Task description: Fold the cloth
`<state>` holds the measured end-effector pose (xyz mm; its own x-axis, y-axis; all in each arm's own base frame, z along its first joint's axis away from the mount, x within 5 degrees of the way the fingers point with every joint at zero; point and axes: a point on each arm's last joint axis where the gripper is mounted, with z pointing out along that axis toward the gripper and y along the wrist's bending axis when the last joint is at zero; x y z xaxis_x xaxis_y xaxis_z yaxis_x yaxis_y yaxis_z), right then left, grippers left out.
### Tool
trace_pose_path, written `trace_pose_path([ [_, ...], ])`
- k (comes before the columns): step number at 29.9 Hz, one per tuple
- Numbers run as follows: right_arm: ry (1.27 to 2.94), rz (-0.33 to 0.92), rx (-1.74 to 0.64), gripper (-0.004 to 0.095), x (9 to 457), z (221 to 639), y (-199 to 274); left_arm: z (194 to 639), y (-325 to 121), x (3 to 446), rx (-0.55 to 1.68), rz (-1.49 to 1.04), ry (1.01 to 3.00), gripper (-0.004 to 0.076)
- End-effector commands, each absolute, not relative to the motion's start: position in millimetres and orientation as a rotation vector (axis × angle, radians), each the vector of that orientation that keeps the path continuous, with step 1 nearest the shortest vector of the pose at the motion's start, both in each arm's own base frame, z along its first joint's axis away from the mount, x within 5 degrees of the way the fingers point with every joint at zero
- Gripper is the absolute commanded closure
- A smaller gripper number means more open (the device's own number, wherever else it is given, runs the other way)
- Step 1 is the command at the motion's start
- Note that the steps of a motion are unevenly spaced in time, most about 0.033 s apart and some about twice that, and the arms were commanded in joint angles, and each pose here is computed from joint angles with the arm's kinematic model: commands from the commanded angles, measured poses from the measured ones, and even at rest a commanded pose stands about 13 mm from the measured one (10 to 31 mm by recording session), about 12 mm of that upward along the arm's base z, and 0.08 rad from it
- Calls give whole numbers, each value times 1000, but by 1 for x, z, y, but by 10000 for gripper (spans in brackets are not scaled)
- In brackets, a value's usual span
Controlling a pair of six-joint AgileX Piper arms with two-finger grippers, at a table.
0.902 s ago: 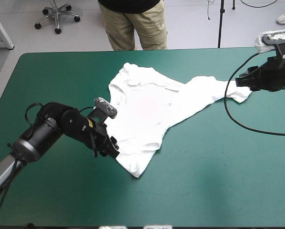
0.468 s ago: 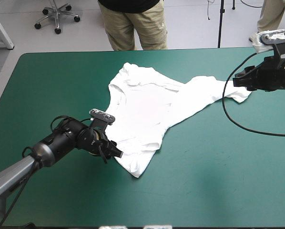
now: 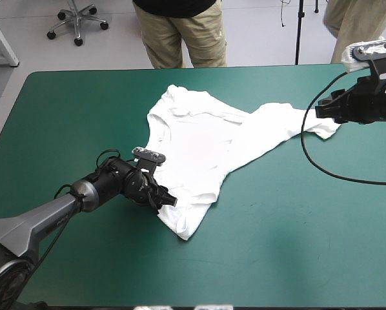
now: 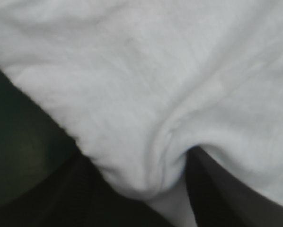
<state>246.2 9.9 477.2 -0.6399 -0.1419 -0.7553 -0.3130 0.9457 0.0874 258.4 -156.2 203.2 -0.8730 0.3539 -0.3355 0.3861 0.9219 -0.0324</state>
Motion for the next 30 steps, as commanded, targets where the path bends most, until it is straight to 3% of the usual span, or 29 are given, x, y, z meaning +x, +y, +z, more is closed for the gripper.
trace_pose_path([
  [1,2223,281,-327,463,236,487,12,203,-161,262,550,-157,2718,508],
  [3,2241,278,-323,463,238,482,11,203,-161,262,587,-148,2711,689],
  [4,2255,275,-319,463,240,477,10,203,-161,262,612,-144,2705,729],
  [9,2288,218,-275,463,256,452,4,203,-160,262,617,-141,2709,728],
  [19,2425,38,-104,447,349,365,-24,203,-159,260,686,-113,2728,728],
  [30,2445,6,16,447,418,277,-47,203,-158,258,700,-100,2750,728],
])
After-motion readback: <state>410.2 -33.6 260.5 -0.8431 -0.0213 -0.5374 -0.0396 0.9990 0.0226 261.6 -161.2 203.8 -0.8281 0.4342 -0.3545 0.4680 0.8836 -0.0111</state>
